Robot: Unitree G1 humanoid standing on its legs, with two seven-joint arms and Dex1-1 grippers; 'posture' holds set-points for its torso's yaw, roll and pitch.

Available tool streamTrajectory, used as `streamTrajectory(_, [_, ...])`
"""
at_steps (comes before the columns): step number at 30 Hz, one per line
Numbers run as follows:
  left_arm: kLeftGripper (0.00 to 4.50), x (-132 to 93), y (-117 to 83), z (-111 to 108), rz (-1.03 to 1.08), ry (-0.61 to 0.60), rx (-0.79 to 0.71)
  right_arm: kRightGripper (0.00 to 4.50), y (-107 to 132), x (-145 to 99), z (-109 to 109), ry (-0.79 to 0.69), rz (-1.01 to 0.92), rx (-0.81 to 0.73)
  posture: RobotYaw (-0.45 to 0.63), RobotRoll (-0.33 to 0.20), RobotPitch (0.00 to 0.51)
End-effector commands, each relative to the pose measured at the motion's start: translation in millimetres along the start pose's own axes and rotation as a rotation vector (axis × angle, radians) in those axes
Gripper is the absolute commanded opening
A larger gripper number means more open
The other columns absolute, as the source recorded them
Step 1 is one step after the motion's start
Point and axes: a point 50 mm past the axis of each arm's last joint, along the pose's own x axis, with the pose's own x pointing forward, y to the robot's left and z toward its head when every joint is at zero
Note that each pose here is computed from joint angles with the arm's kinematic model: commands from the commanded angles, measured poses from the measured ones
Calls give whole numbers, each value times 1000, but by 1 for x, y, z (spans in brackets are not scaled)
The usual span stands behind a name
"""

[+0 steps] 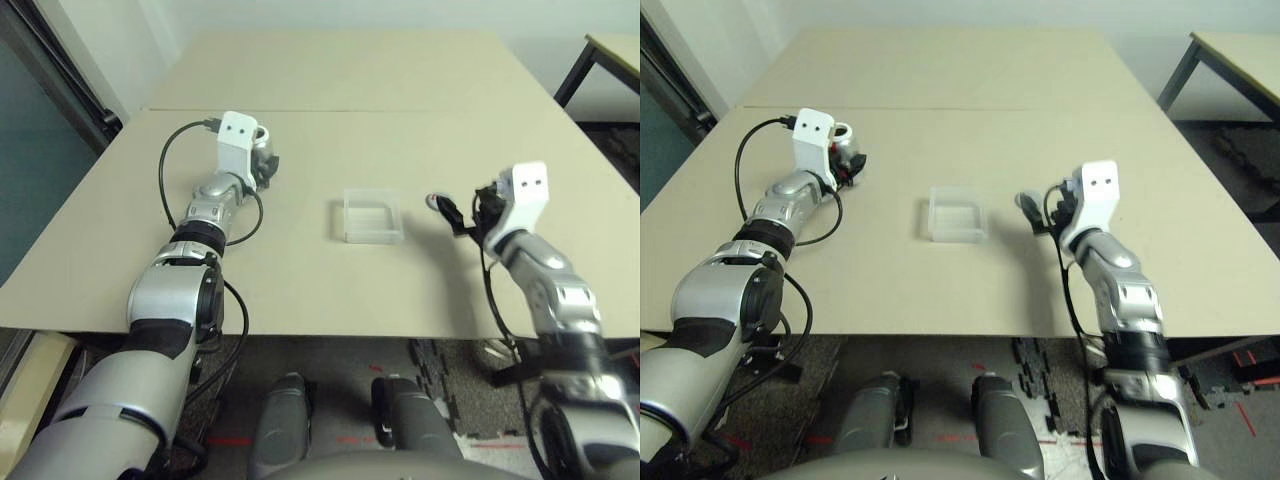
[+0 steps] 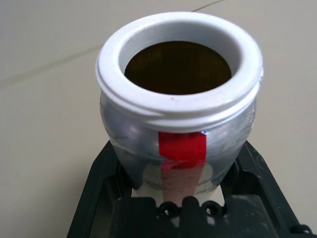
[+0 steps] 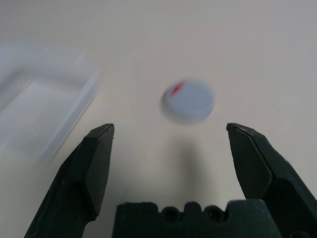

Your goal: Pour the medicine from the bottle into the box.

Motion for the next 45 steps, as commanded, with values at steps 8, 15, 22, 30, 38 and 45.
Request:
streamTrajectory(8, [2494,11,-23,60,-113,-64,643,4500,31,-5,28,91,366,-223,-99,0,64])
streamTrajectory(15, [2494,15,-45,79,-150,-92,1192,4500,33,9,30,209,410,-378,-102,0,62])
streamTrajectory(22, [2494,19,-70,92,-143,-184,1839,4500,35,20,32,238,408,-398,-90,0,62])
streamTrajectory(30, [2494,22,-101,87,-249,-364,2341,4500,38,25,31,229,405,-381,-93,0,66])
streamTrajectory(38, [2494,25,-118,75,-277,-382,2337,4500,43,29,31,210,402,-364,-112,0,70])
streamTrajectory(45, [2494,24,-108,71,-269,-261,1984,4500,42,30,33,206,398,-364,-110,0,73])
